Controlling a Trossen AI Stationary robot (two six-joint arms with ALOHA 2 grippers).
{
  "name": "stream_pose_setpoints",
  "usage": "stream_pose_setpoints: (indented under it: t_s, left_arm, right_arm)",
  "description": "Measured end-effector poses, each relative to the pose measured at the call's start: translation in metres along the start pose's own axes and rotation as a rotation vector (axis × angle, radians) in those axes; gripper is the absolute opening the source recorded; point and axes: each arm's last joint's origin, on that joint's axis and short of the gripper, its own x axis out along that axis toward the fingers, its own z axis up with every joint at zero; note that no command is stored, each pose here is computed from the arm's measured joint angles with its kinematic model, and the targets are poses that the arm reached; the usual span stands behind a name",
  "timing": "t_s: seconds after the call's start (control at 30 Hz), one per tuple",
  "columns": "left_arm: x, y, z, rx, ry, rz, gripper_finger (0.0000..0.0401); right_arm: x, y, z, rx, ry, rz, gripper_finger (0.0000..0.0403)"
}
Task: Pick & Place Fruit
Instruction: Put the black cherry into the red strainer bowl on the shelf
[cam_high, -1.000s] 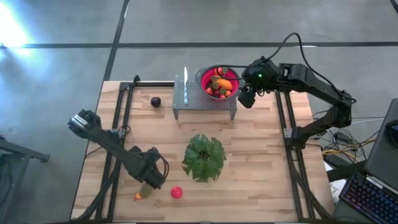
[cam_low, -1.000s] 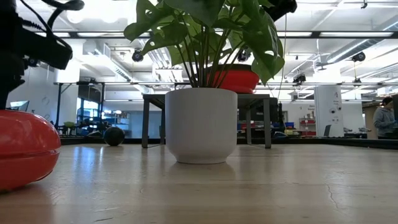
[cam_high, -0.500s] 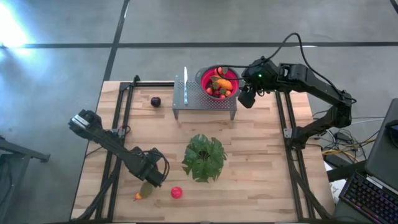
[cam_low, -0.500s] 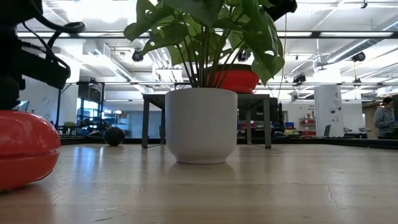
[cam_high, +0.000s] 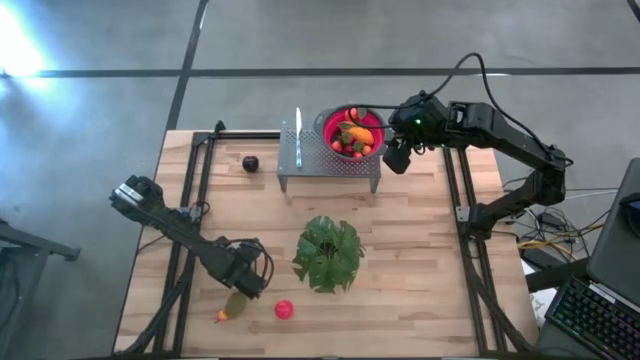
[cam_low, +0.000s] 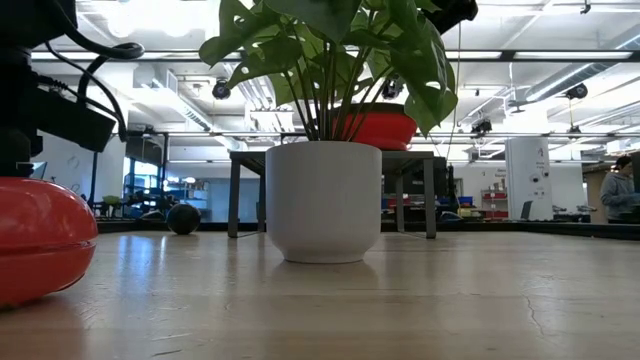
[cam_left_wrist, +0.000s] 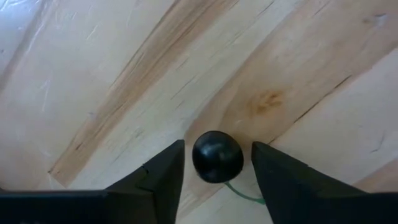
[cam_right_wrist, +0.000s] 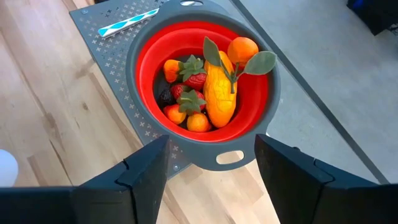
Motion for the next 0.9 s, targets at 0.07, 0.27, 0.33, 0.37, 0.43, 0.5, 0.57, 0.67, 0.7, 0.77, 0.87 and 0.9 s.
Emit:
stream_pose_setpoints:
  t_s: [0.07, 0.27, 0.33, 0.37, 0.43, 0.5, 0.57, 0.67, 0.7, 0.77, 0.87, 0.9]
  left_arm:
    - [0.000, 0.000, 0.000, -0.001, 0.002, -0.001, 0.0176]
    - [0.000, 0.000, 0.001, -0.001, 0.007, -0.005, 0.0122]
    - [0.000, 0.001, 0.001, 0.006, 0.007, -0.003, 0.0113]
    - [-0.001, 0.001, 0.001, 0.011, 0.007, -0.002, 0.0112]
    - [-0.001, 0.002, 0.002, 0.023, 0.008, 0.000, 0.0116]
    - [-0.001, 0.003, 0.002, 0.054, 0.009, 0.001, 0.0126]
    - [-0.003, 0.005, 0.004, 0.085, 0.006, 0.001, 0.0132]
    - [-0.013, 0.008, 0.011, 0.114, -0.056, 0.001, 0.0128]
    - [-0.018, 0.010, 0.013, 0.116, -0.086, -0.002, 0.0123]
    - [-0.029, 0.014, 0.018, 0.132, -0.159, -0.006, 0.0114]
    - [-0.049, 0.022, 0.025, 0.143, -0.302, -0.025, 0.0111]
    - [-0.056, 0.026, 0.027, 0.144, -0.360, -0.036, 0.0114]
  right_arm:
    - [0.000, 0.000, 0.000, 0.000, 0.000, 0.000, 0.0232]
    - [0.000, 0.000, 0.000, 0.000, 0.000, 0.000, 0.0216]
    - [0.000, 0.000, 0.000, 0.000, 0.000, 0.000, 0.0211]
    - [0.000, 0.000, 0.000, 0.000, 0.000, 0.000, 0.0208]
    - [0.000, 0.000, 0.000, 0.000, 0.000, 0.000, 0.0204]
    - [0.000, 0.000, 0.000, 0.000, 0.000, 0.000, 0.0201]
    - [0.000, 0.000, 0.000, 0.000, 0.000, 0.001, 0.0199]
    - [0.000, 0.000, 0.000, 0.000, 0.000, 0.002, 0.0196]
    - [0.000, 0.000, 0.000, 0.001, 0.000, 0.002, 0.0195]
    - [0.000, 0.000, 0.000, 0.000, 0.000, 0.002, 0.0194]
    - [0.000, 0.000, 0.000, -0.007, 0.000, 0.003, 0.0197]
    - [0.000, 0.000, 0.000, -0.008, 0.000, 0.003, 0.0198]
